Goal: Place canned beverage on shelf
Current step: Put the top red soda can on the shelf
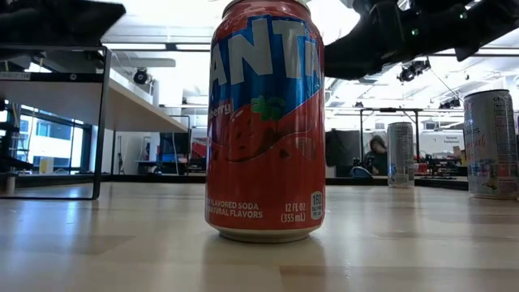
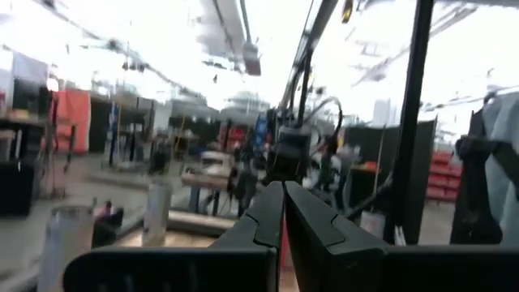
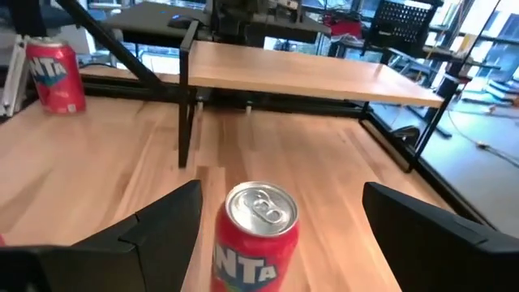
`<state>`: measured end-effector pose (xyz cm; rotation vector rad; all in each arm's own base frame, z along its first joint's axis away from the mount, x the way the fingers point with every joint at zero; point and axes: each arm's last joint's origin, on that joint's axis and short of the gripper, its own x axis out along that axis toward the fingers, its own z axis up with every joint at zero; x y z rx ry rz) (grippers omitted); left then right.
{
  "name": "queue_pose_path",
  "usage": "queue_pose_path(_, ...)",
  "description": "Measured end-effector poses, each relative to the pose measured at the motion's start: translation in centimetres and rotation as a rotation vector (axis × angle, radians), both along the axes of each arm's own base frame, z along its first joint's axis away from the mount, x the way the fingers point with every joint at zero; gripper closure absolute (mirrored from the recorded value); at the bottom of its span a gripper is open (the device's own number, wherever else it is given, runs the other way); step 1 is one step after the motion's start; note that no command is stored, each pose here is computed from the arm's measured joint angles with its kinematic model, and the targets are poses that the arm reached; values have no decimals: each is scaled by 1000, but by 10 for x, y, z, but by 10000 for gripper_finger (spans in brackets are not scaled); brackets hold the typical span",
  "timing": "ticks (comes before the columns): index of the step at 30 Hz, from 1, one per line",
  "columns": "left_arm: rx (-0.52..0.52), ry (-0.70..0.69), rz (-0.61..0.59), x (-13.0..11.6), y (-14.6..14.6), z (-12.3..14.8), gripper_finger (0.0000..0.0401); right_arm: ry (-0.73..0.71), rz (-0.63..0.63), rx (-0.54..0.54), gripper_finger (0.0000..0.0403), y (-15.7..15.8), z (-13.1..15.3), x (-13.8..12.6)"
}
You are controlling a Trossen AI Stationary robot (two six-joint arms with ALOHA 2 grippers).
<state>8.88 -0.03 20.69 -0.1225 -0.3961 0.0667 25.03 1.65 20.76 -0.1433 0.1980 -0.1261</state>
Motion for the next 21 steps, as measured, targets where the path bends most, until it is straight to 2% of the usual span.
queue_pose_path(4, 4, -147, 6, -6, 0, 13, 393, 54, -15, 12, 77, -4, -6, -1)
queue_pose_path(8, 26, -185, 24, -9, 1, 16, 378, 84, -37, 21, 77, -7, -10, -1)
queue_pose_path(17, 1, -220, 21, -4, 1, 22, 275, 119, -25, 114, 77, -18, -18, 3)
queue_pose_path(21, 7, -178, 15, 6, 0, 38, 238, 152, 3, 148, 77, -20, -23, 19)
